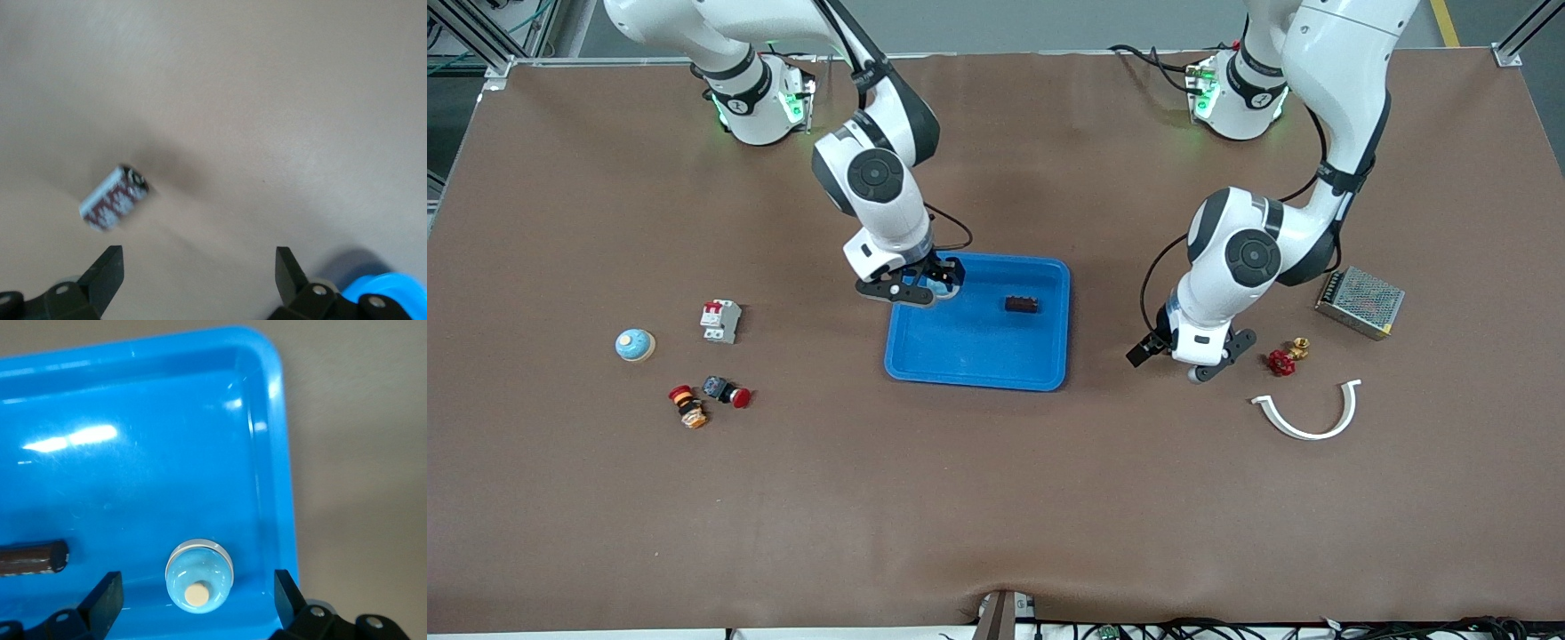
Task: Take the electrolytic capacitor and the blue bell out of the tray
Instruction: 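Grasp the second bell with the right gripper while the left gripper returns to the tray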
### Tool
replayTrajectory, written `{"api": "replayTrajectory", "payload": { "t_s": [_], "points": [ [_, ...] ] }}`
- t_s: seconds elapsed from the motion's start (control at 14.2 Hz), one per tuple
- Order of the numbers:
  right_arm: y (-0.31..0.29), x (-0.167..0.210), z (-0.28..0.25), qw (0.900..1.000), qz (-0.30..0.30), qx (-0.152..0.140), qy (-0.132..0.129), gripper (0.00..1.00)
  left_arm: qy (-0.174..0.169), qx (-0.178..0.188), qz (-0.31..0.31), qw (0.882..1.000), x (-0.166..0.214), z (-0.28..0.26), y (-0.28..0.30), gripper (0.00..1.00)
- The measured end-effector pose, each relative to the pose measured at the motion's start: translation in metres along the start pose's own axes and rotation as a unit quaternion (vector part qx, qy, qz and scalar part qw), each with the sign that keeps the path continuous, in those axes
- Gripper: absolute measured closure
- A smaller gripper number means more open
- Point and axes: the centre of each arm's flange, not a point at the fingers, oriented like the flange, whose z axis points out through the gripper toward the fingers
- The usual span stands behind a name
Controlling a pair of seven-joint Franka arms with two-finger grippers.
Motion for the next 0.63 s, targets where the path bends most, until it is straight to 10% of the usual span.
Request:
{"api": "replayTrajectory", "payload": {
  "t_s": [0.63],
  "points": [
    [-0.015,-0.025,0.046,1.0,-0.023,-0.015,-0.007,0.0,-0.011,-0.008,-0.225,0.974,-0.057,-0.004,0.028,0.0]
  ]
}}
